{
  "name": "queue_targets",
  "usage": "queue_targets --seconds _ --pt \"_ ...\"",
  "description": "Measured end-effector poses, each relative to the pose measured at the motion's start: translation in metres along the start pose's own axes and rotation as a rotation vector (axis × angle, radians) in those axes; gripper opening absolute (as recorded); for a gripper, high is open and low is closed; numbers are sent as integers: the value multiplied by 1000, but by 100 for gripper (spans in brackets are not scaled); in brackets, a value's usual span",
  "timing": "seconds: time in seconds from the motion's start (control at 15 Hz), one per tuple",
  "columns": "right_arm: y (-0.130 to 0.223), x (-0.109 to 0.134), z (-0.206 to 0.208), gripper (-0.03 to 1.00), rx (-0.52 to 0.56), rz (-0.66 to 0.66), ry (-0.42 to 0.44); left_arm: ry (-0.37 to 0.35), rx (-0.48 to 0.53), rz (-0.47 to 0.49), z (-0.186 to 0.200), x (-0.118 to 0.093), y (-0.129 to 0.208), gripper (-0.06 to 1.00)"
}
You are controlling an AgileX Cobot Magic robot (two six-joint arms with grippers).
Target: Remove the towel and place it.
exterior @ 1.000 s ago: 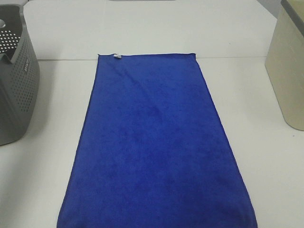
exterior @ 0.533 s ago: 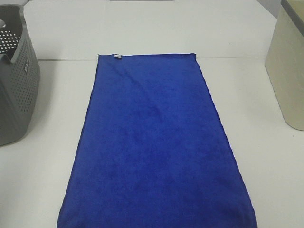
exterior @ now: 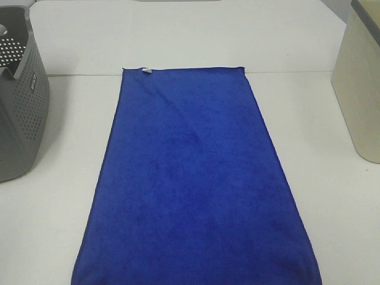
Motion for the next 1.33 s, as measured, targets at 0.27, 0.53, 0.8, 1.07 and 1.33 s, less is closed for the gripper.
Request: queue_targets --seconds 0.27,0.53,0.8,1.07,1.33 --pt "0 0 -6 75 -24 55 -1 34 -109 4 16 -4 1 80" --pt "-7 3 -15 75 -76 65 -18 76 -104 -23 16 -13 2 80" --pt "-9 4 -16 75 -84 64 -20 84 -104 -19 16 -14 2 80" --pt "-9 4 -16 75 -84 64 -20 69 -101 -5 16 -13 2 80" --pt "-9 4 -16 75 -84 64 -20 88 -97 52 17 -21 3 80"
Point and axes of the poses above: a point on each arm's last joint axis where the gripper is mounted, z pointing back along that axis away from the gripper, x along the wrist's bending axis when the last joint is at zero, y = z × x, the point moved 10 cm from there along -z, pointing out along that axis toward the gripper, and after that the axes turned 3 degrees about -z, right-handed, at the moved point
